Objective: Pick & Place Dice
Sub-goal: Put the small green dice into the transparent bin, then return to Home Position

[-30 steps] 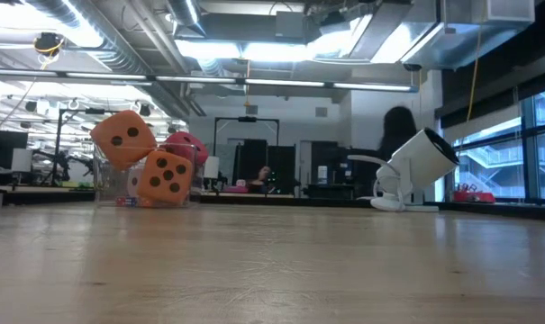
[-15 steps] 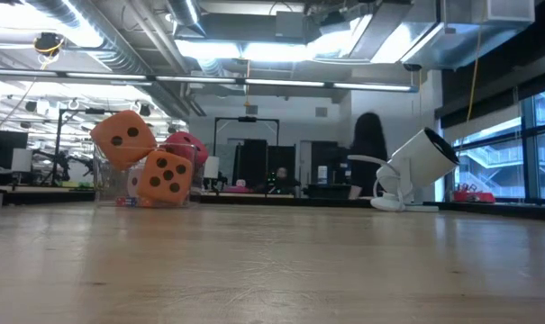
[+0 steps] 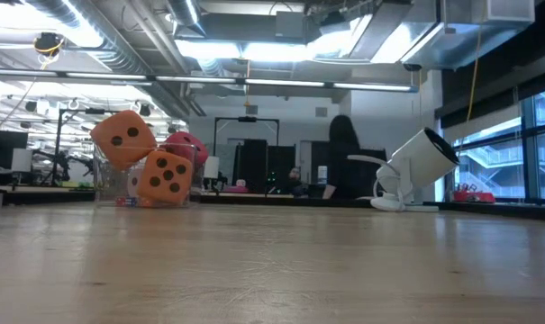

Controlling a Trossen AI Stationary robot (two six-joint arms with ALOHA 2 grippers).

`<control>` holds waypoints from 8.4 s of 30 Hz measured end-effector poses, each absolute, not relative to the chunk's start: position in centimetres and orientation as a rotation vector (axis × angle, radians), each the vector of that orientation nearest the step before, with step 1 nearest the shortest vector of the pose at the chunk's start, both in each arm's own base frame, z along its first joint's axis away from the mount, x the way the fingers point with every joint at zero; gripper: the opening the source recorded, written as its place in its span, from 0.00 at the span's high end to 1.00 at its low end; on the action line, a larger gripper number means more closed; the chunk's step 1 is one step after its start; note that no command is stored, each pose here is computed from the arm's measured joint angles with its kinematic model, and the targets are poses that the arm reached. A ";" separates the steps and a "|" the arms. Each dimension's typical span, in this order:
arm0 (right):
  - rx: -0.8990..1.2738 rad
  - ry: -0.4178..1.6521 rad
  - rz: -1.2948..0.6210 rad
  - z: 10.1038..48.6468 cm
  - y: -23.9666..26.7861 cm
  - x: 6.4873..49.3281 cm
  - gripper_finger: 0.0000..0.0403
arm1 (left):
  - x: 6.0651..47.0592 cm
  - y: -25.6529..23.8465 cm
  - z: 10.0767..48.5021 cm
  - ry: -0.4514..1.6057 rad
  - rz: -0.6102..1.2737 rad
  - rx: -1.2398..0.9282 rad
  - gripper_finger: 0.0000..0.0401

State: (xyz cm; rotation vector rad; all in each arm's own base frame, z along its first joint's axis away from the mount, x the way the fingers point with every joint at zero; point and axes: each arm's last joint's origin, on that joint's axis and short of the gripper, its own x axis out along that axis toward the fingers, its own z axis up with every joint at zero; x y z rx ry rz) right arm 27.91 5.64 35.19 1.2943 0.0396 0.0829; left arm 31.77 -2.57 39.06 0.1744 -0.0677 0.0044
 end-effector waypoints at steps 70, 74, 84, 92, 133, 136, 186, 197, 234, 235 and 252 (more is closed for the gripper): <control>1.051 0.340 -0.136 31.4 6.7 27.4 0.61 | 20.5 8.7 37.9 0.510 0.668 -0.133 0.95; 1.030 0.348 -0.118 31.5 7.2 27.2 0.62 | 19.0 11.9 36.8 0.592 0.747 -0.241 0.95; 1.022 0.364 -0.089 31.5 8.0 27.0 0.63 | 16.6 18.0 33.4 0.801 0.848 -0.442 0.95; 1.038 0.372 -0.077 31.5 8.5 26.9 0.63 | 15.4 21.0 29.9 1.049 0.870 -0.514 0.95; 1.063 0.326 -0.098 31.8 9.0 26.7 0.63 | 14.8 21.0 25.8 1.180 0.708 -0.574 0.95; 1.063 0.326 -0.097 31.8 9.0 26.7 0.63 | 14.8 21.0 25.8 1.181 0.708 -0.574 0.95; 1.062 0.323 -0.084 31.9 9.0 26.8 0.63 | 15.0 21.4 30.6 1.102 0.709 -0.447 0.49; 0.941 0.275 -0.116 33.8 7.1 24.4 0.63 | 13.1 16.8 40.5 0.633 0.543 -0.516 0.51; 0.534 0.643 -0.648 32.6 -3.8 14.9 0.63 | 10.0 1.8 29.8 0.088 0.204 -0.330 0.58; 0.536 0.647 -0.657 32.4 -3.9 14.9 0.63 | 10.0 1.7 29.5 0.095 0.210 -0.328 0.58; 0.715 0.365 -0.478 26.1 -3.3 12.8 0.63 | 5.1 1.0 29.1 -0.013 0.249 -0.372 0.58</control>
